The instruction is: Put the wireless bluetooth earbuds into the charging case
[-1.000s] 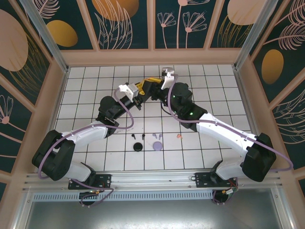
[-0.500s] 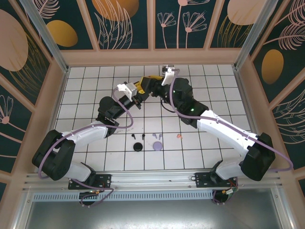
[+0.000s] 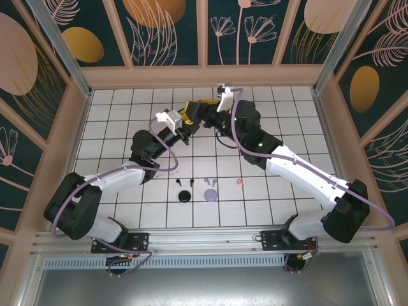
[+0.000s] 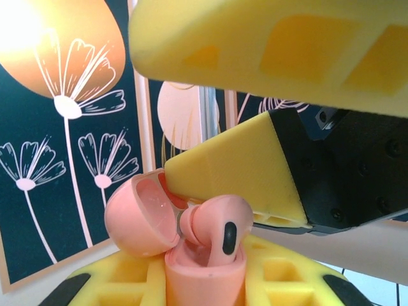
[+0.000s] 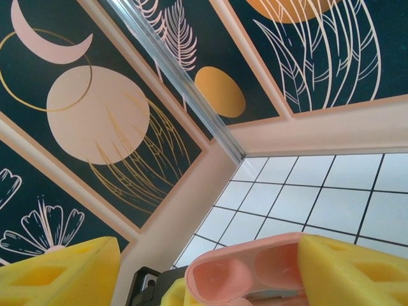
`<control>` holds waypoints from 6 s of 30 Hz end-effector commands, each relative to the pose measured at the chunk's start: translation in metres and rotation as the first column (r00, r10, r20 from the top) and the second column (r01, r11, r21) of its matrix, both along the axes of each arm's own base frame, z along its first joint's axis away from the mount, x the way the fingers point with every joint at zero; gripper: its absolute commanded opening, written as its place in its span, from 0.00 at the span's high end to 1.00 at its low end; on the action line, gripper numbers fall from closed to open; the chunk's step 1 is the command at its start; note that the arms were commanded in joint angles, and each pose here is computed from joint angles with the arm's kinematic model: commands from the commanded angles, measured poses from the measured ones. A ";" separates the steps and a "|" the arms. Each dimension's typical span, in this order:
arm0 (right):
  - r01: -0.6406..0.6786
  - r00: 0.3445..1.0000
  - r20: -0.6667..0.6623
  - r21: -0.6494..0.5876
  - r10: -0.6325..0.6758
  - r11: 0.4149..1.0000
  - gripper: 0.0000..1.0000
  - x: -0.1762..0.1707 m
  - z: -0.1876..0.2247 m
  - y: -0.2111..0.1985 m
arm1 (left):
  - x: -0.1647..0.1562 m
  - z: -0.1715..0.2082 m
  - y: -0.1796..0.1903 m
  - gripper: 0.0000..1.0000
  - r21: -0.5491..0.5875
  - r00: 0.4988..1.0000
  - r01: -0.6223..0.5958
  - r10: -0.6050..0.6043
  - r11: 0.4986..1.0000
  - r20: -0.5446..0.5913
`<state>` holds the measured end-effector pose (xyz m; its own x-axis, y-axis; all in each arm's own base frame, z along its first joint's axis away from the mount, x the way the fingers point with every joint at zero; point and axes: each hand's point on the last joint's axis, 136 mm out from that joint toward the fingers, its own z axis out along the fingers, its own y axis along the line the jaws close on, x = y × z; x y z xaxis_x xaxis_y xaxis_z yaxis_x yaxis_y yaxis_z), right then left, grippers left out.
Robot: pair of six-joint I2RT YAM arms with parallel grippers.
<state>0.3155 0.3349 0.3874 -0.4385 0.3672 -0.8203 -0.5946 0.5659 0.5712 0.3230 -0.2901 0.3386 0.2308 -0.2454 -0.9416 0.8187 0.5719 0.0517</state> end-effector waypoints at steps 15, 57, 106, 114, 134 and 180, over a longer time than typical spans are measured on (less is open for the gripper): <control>0.061 0.979 -0.185 -0.110 -0.081 0.992 0.81 -0.018 -0.016 -0.041 | -0.029 0.032 -0.008 1.00 -0.034 0.985 0.106 -0.100 0.994 0.143; -0.084 0.978 -0.198 -0.081 0.066 0.993 1.00 -0.051 0.000 -0.010 | -0.023 0.018 -0.018 1.00 -0.003 0.986 0.134 -0.133 0.991 0.099; 0.037 0.616 -0.603 -0.619 -0.506 0.784 0.36 -0.071 -0.332 -0.162 | -0.048 0.007 0.017 1.00 -0.015 0.995 0.037 -0.035 0.999 0.095; 0.023 0.608 -0.646 -0.566 -0.461 0.824 0.36 -0.073 -0.351 -0.151 | -0.048 0.008 0.017 1.00 -0.022 0.995 0.041 -0.039 0.999 0.088; -0.042 0.573 -0.693 -0.559 -0.438 0.828 0.38 -0.097 -0.362 -0.141 | -0.047 0.012 0.016 1.00 -0.031 0.995 0.046 -0.042 0.998 0.095; -0.208 0.606 -0.525 -0.830 -0.598 0.518 0.54 -0.088 -0.370 -0.147 | -0.045 0.011 0.015 1.00 -0.011 0.993 0.037 -0.035 0.999 0.109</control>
